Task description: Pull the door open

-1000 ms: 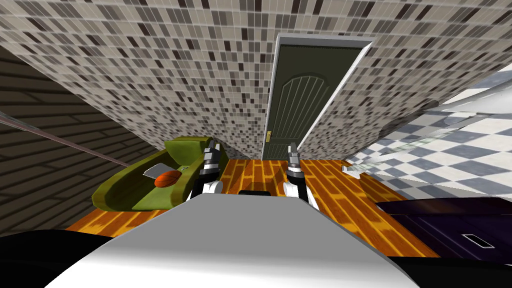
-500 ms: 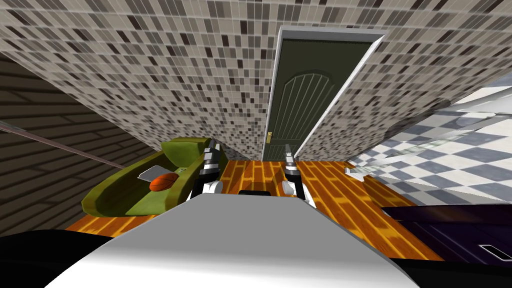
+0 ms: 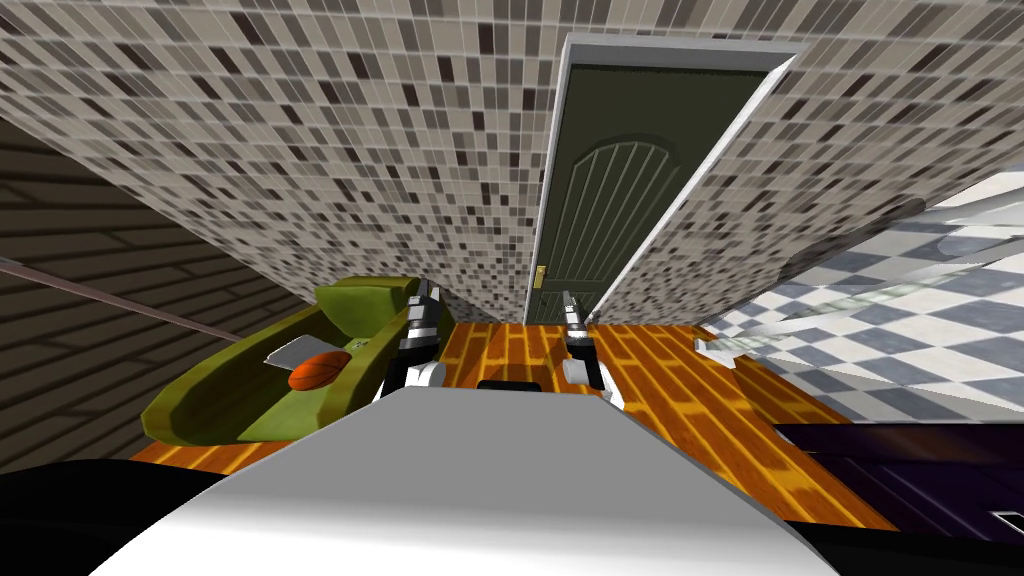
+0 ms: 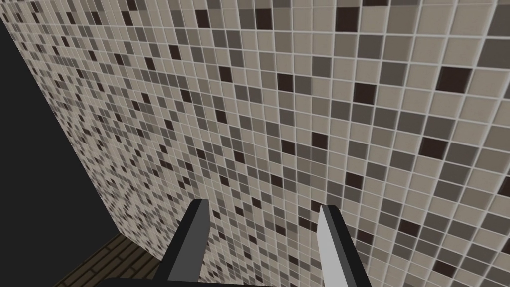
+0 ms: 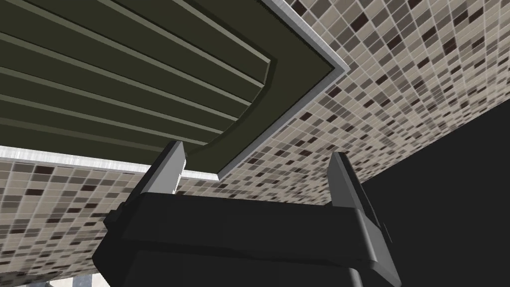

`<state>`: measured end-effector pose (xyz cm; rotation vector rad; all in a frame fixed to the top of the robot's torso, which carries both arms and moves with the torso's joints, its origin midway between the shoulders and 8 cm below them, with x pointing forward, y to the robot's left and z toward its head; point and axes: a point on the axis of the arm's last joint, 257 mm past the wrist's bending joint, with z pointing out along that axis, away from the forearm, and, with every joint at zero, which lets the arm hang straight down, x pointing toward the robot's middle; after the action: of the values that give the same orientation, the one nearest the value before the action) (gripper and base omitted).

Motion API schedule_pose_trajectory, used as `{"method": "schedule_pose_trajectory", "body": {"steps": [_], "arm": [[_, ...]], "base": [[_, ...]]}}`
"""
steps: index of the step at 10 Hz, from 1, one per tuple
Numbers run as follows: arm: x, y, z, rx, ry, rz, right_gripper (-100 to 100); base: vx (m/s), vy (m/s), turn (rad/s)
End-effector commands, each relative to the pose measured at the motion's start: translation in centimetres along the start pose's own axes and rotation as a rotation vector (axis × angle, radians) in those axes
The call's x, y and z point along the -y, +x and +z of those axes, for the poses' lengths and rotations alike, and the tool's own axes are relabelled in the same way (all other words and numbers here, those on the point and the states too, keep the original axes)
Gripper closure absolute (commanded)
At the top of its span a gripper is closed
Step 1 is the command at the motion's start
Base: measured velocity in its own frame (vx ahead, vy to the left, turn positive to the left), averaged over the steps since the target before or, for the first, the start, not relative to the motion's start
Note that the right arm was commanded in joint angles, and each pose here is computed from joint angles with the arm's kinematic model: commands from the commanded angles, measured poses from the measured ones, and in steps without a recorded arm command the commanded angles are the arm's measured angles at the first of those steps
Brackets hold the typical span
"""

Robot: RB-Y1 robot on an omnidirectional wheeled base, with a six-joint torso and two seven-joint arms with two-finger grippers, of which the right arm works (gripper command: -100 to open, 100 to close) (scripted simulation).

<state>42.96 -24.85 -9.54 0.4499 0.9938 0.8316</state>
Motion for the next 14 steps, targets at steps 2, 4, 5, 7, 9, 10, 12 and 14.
{"method": "schedule_pose_trajectory", "body": {"steps": [2, 4, 5, 7, 9, 10, 12, 14], "arm": [[1.6, 1.2, 0.15, -0.032, 0.029, -0.069, -100], [3.3, 2.3, 0.28, -0.062, 0.055, -0.125, -100], [3.3, 2.3, 0.28, -0.063, 0.055, -0.134, -100], [4.9, 3.3, 0.39, -0.094, 0.079, -0.195, -100], [6.5, 4.3, 0.46, -0.125, 0.102, -0.256, -100], [7.3, 4.8, 0.49, -0.142, 0.113, -0.288, -100], [8.1, 5.2, 0.51, -0.158, 0.122, -0.325, -100], [9.7, 6.0, 0.52, -0.191, 0.142, -0.388, -100]], "base": [[0.066, -0.006, 0.005], [0.092, 0.005, 0.010], [0.081, 0.004, 0.001], [0.061, -0.006, 0.007], [0.105, -0.009, 0.008], [0.095, -0.012, 0.009], [0.076, 0.010, 0.004], [0.064, -0.004, 0.007]]}}
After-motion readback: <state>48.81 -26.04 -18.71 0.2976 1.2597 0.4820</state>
